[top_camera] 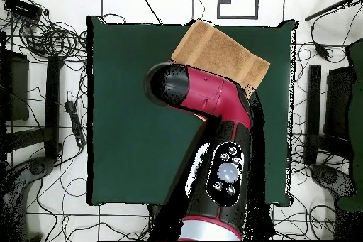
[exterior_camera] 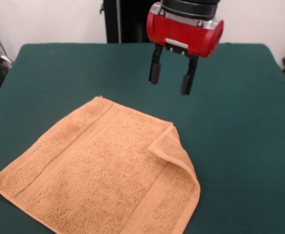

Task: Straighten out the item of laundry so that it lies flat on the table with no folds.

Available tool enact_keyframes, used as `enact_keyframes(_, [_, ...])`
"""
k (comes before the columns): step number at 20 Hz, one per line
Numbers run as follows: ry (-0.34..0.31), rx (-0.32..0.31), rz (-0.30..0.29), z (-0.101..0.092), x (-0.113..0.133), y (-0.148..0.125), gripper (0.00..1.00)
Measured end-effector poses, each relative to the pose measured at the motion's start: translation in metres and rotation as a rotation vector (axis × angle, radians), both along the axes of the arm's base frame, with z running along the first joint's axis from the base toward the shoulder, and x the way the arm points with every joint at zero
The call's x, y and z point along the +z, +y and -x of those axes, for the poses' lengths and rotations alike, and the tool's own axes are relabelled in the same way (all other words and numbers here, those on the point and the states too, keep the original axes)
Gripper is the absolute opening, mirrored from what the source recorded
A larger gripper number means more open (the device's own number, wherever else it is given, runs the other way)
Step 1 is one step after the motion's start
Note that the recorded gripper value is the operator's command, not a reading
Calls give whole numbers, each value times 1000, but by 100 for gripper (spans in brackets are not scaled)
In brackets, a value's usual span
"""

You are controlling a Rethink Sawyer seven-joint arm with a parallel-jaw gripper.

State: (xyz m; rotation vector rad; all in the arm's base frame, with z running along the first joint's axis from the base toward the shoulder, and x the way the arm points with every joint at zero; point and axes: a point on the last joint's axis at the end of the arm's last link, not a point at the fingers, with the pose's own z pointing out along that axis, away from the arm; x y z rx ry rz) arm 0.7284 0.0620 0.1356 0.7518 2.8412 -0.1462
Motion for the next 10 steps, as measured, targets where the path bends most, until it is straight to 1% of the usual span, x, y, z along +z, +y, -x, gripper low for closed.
enact_keyframes(5, [-6,-27,-14,-3,6,-7,100])
enact_keyframes(9, [7,-82,-27,-5,13,-46,100])
enact_keyframes(10, [16,-126,-39,-7,19,-76,100])
